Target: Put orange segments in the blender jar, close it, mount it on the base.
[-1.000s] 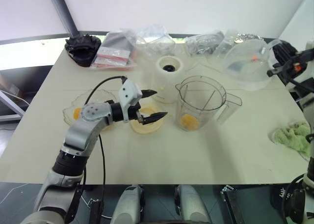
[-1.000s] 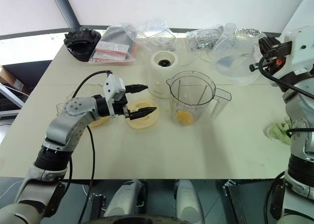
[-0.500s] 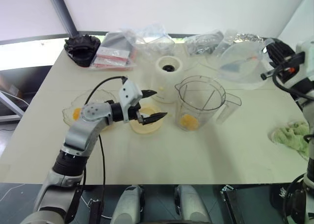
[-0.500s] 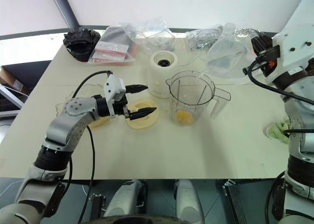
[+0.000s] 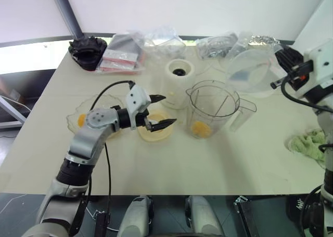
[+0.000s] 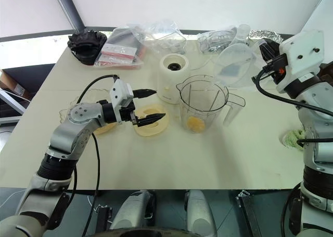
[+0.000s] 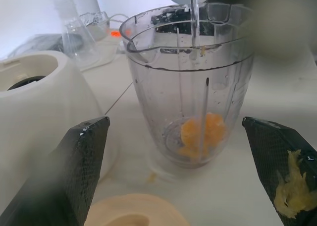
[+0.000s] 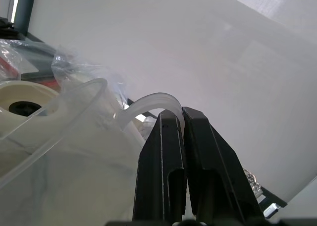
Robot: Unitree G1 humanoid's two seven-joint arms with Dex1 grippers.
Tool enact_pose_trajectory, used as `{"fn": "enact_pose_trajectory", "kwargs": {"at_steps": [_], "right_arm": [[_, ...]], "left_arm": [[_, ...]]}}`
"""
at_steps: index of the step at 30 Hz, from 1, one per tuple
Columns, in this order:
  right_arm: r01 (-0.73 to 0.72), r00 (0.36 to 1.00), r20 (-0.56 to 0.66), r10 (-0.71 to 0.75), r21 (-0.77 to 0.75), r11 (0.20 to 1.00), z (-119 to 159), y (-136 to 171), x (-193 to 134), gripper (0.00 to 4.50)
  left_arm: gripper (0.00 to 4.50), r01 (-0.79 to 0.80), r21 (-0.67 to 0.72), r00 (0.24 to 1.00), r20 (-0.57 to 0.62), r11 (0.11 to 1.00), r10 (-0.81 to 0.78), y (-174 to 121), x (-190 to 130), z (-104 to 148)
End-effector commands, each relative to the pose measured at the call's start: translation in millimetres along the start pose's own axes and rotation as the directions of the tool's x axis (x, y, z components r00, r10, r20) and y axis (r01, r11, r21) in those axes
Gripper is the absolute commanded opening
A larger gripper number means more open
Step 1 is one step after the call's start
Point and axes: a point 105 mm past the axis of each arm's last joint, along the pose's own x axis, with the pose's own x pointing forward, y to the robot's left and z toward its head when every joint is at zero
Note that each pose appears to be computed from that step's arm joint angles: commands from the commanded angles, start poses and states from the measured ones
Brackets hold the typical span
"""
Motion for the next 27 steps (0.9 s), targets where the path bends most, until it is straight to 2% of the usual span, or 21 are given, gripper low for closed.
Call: {"fn": "enact_pose_trajectory", "kwargs": {"at_steps": [1, 9, 17, 22, 27], "right_arm": [[0.02, 0.996, 0.09, -0.012, -0.079, 0.997, 25.9, -4.0, -3.6, 0.07], [0.023, 0.997, 0.077, -0.018, -0.065, 0.998, 20.2, -3.7, -5.3, 0.07], [0.166, 0.983, 0.045, -0.179, 0.205, 0.965, 5.5, -23.2, -11.3, 0.07], [0.267, 0.96, -0.01, -0.281, 0.346, 0.899, -7.1, -38.6, -17.2, 0.07], [0.415, 0.903, -0.113, -0.414, 0.478, 0.774, -32.0, -63.1, -28.5, 0.07]], "left_arm": [[4.5, 0.003, 0.048, 1.0, 0.025, 0.999, -0.005, 1.0, 0.9, 10.9], [4.5, 0.015, 0.062, 1.0, 0.016, 0.998, -0.016, -0.7, 1.4, 9.8], [4.5, 0.018, 0.064, 1.0, 0.009, 0.998, -0.019, -1.6, 1.1, 8.2], [4.5, 0.022, 0.065, 1.0, 0.005, 0.998, -0.023, -3.1, 1.5, 7.7], [4.5, 0.022, 0.068, 1.0, 0.003, 0.997, -0.022, -2.7, 1.0, 8.0]]}}
